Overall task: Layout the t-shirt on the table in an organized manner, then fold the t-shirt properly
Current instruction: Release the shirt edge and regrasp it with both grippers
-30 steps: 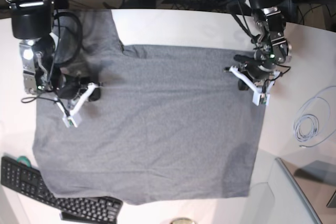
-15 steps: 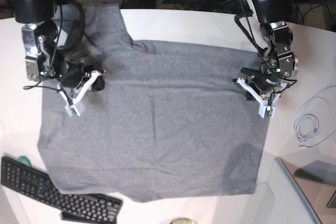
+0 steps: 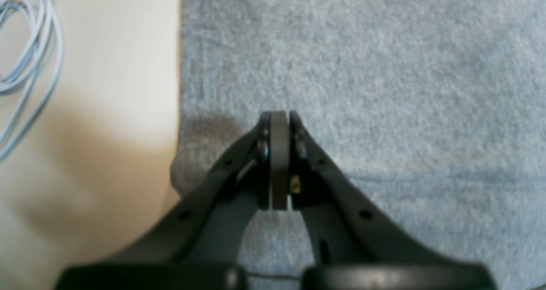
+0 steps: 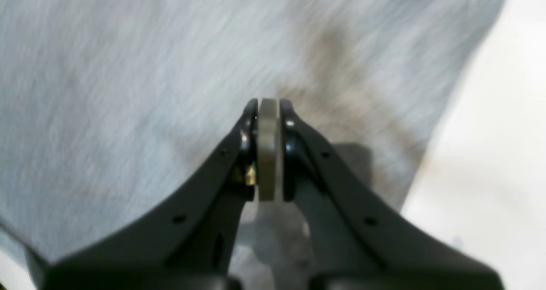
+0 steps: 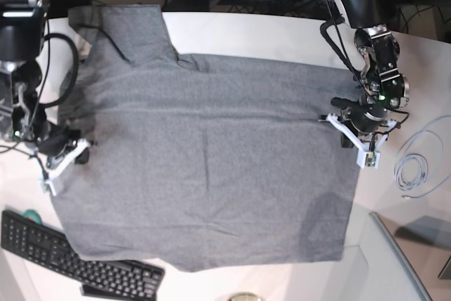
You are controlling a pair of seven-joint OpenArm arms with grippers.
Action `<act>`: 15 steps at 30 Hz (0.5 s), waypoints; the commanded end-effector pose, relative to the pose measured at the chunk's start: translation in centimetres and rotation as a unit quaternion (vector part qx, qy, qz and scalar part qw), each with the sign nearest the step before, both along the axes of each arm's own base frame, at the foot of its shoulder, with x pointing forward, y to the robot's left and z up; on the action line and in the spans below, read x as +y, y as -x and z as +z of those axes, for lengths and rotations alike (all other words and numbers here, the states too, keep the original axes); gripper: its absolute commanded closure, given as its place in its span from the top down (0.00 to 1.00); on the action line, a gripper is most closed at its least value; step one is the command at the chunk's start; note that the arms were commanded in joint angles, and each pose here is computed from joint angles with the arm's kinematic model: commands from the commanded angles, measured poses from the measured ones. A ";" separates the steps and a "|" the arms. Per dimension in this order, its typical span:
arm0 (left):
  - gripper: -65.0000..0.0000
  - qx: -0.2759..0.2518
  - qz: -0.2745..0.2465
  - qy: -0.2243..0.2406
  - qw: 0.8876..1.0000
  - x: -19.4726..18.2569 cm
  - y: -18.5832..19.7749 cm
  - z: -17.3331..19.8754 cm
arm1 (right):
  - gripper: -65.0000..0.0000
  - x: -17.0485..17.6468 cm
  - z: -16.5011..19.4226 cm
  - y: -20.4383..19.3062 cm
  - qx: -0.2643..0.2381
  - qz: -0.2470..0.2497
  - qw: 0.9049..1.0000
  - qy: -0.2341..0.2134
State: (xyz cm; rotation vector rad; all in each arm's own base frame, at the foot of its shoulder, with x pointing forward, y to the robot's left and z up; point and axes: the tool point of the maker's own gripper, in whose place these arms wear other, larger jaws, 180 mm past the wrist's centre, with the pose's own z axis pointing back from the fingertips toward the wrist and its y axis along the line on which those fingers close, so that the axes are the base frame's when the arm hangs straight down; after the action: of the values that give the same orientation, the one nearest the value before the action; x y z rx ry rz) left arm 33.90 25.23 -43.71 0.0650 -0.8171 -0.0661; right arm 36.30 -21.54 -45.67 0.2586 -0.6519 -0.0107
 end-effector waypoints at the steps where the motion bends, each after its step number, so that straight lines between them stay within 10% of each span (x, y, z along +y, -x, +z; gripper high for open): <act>1: 0.00 -0.027 -0.001 0.000 1.000 0.2 -1.8 1.4 | 0.03 -1.5 0.5 -0.9 -0.011 -0.011 1.000 0.005; 15: 0.00 0.040 -0.006 0.046 0.998 -1.3 -3.3 -4.7 | 0.03 -6.8 -3.9 3.8 0.066 -0.081 0.994 0.033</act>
State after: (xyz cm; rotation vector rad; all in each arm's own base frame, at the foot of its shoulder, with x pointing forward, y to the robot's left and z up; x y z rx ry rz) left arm 36.84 23.83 -48.65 -0.0422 -0.7607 -0.0279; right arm 32.61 -27.05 -49.82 0.1817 -0.5560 -0.1610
